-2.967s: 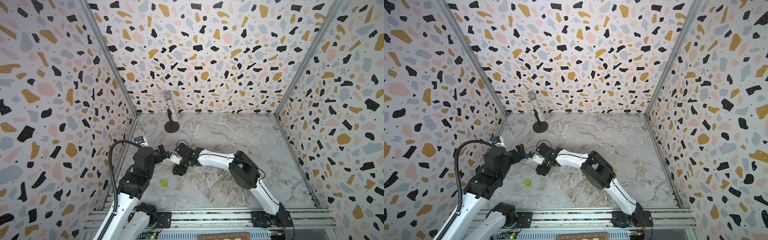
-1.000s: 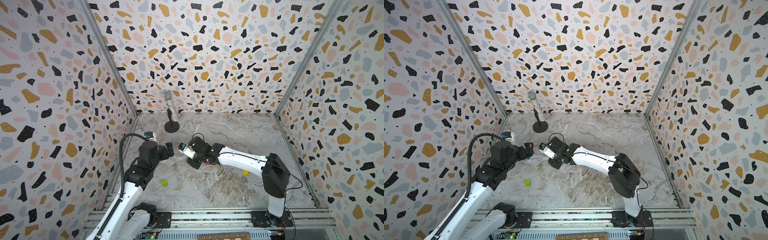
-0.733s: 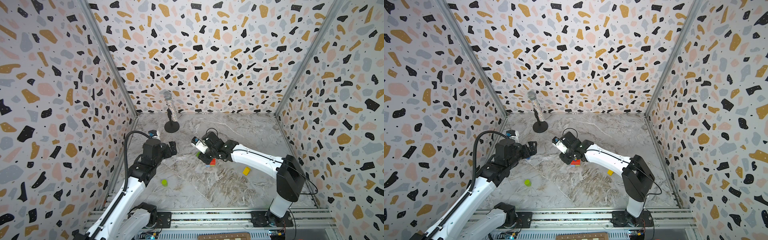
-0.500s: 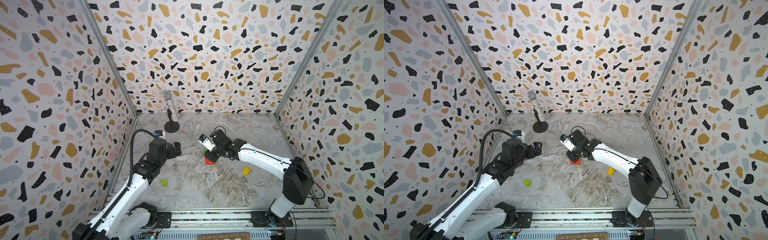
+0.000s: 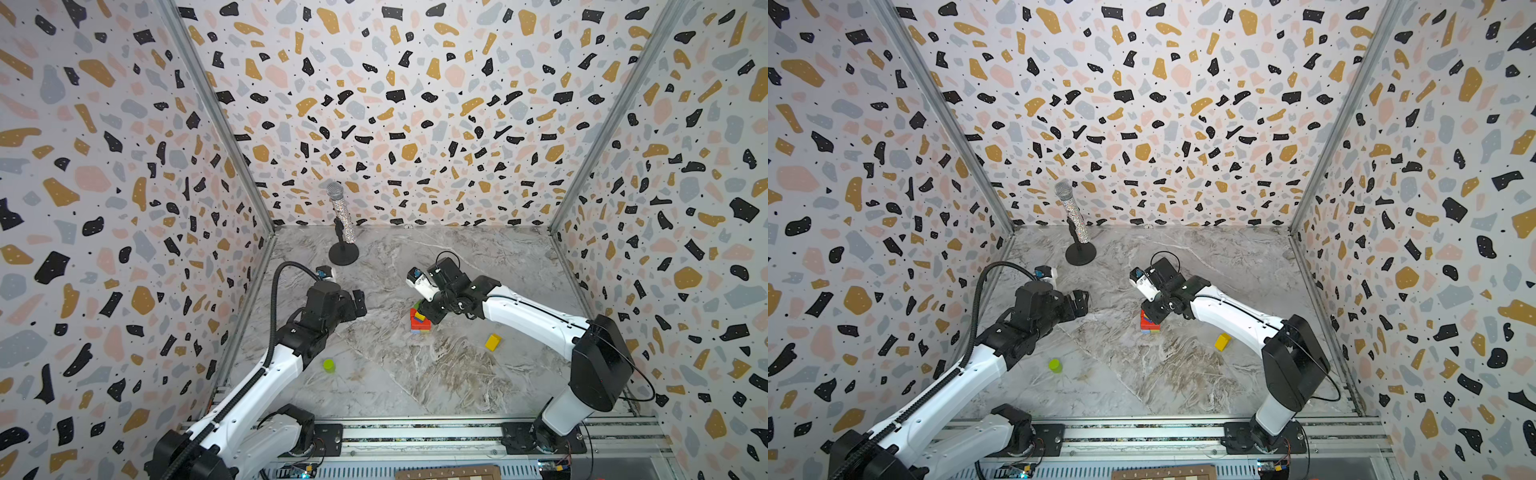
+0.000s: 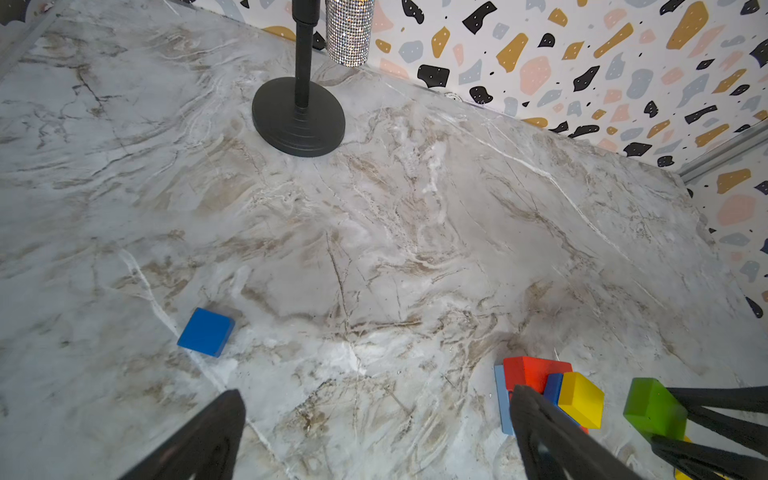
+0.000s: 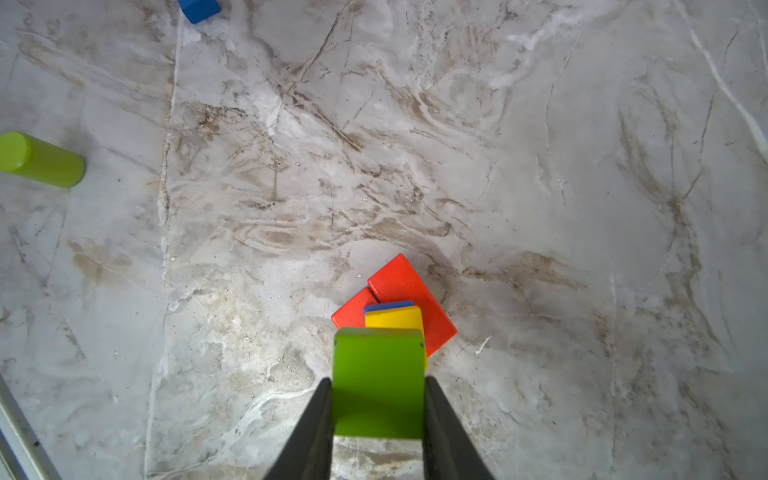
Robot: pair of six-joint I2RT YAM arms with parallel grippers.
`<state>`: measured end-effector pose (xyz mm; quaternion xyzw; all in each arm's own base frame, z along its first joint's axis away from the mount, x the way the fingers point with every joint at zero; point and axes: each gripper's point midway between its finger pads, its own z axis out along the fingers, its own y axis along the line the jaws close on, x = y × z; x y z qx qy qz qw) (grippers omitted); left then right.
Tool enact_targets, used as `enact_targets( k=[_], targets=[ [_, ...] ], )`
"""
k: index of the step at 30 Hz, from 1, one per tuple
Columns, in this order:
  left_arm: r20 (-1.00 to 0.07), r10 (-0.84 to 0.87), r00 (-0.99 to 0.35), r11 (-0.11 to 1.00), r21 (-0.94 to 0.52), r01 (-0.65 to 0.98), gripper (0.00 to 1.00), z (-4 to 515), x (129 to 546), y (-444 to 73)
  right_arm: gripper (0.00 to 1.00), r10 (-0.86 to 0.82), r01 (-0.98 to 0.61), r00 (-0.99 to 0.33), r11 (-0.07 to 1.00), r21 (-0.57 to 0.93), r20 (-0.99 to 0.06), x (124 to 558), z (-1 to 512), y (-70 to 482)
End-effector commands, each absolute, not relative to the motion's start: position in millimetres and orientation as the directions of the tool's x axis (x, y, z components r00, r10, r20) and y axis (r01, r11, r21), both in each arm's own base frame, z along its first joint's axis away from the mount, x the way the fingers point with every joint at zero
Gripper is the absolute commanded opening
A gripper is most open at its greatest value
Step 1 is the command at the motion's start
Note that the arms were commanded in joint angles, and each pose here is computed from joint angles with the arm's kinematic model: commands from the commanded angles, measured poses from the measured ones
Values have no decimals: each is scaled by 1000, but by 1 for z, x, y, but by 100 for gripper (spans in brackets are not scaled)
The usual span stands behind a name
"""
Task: Build the wood block tower
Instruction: 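Lift the green cube and carry it above the yellow cube, then lower the green cube onto the yellow cube with the right gripper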
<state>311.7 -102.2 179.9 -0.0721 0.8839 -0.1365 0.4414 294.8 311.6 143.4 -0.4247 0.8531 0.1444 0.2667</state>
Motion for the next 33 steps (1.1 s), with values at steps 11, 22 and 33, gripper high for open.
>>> enact_targets(
  k=[11, 22, 33],
  targets=[
    [-785, -249, -567, 953, -303, 1, 100, 187, 316, -103, 29, -674, -802, -517, 597, 24, -527, 295, 130, 308],
    [-785, -250, -567, 953, -303, -1, 100, 188, 318, -103, 29, -674, -794, -533, 607, 28, -512, 298, 124, 305],
    [-783, -248, -571, 954, -301, -2, 100, 187, 320, -104, 30, -673, -796, -535, 604, 38, -510, 299, 122, 309]
  ],
)
